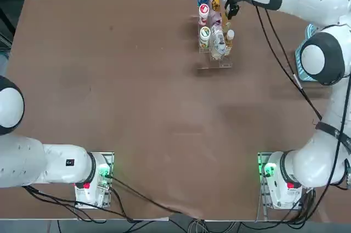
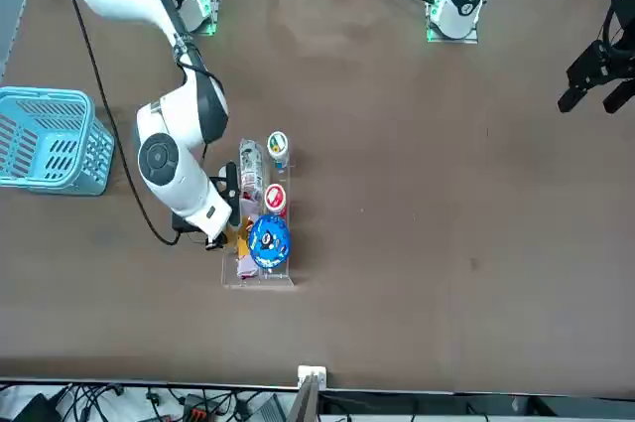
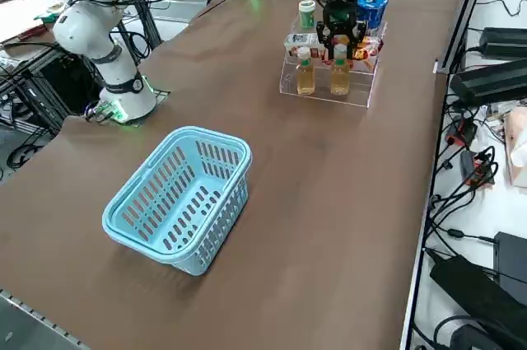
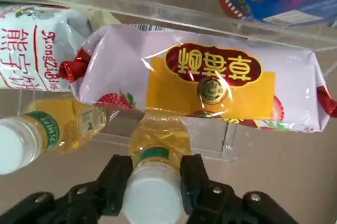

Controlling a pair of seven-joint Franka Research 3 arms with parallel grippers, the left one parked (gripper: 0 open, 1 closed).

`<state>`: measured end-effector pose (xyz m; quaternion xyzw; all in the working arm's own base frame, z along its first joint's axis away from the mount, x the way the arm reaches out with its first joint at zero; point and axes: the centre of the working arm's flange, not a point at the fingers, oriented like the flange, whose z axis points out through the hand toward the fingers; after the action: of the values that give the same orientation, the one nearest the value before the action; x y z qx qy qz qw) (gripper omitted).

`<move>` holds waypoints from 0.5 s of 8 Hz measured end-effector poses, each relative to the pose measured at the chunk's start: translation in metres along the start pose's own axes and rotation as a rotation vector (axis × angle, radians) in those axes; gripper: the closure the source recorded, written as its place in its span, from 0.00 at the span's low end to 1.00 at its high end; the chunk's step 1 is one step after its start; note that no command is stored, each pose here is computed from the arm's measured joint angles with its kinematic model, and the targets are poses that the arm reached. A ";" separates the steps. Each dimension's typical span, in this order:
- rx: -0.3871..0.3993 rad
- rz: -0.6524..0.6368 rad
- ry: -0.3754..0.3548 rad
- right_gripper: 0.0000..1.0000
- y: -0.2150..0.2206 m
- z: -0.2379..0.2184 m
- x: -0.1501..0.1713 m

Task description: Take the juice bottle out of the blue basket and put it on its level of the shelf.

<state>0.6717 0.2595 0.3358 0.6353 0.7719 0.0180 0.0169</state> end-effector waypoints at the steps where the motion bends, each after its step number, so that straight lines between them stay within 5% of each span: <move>1: 0.001 0.005 0.002 0.46 0.000 0.000 0.000; 4: 0.010 0.029 0.009 0.46 0.000 0.005 0.001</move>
<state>0.6714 0.2600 0.3310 0.6464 0.7627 0.0173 0.0102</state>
